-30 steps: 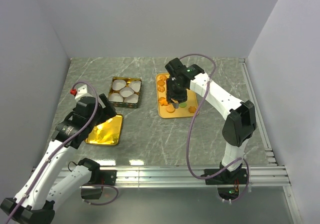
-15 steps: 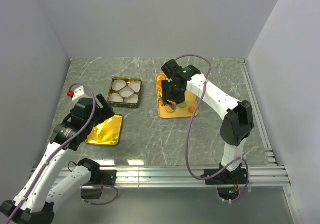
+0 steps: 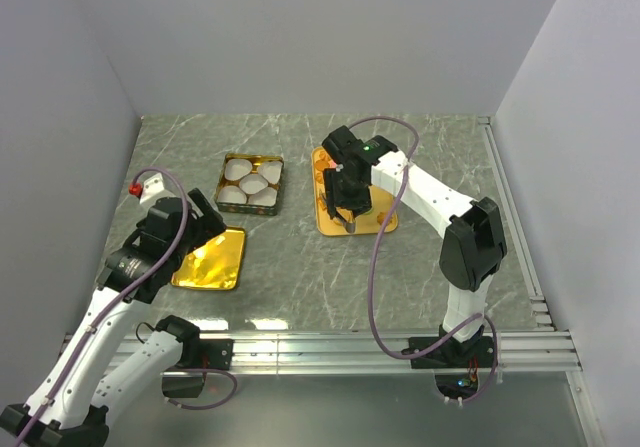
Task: Pack the cookies
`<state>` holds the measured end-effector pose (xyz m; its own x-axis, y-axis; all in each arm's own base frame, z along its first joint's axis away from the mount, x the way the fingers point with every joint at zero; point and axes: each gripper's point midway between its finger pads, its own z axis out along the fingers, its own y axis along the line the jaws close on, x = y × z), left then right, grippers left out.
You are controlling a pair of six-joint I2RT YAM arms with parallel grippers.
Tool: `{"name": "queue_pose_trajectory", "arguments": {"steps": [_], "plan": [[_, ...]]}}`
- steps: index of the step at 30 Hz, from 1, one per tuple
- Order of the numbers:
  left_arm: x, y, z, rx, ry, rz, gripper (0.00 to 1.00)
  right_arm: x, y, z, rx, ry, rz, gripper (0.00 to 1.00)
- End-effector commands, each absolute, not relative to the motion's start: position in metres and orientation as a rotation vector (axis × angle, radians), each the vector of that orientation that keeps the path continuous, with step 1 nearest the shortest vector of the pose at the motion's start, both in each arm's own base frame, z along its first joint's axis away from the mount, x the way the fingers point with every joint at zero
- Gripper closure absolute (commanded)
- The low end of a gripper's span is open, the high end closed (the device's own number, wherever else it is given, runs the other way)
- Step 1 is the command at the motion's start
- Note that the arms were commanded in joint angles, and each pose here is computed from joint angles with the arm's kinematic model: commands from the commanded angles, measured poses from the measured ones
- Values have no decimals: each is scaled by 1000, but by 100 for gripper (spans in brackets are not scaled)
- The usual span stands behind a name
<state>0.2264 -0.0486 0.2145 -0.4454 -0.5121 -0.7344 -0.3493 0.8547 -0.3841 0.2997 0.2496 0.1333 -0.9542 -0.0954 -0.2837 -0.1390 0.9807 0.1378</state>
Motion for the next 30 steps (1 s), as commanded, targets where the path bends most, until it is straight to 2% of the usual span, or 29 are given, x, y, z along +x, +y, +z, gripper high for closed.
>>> {"name": "queue_pose_trajectory", "arguments": {"steps": [1,8,19,30], "plan": [[228,-46,222,-647,2045,-216,1,301,257,137,-214,2831,260,38],[228,-44,221,-655,2043,-208,1,295,262,153,-225,2813,308,37],[228,-44,221,-658,2042,-203,1,293,256,131,-235,2837,247,37],[229,-43,219,-660,2050,-191,1,302,259,145,-245,2809,250,55]]}}
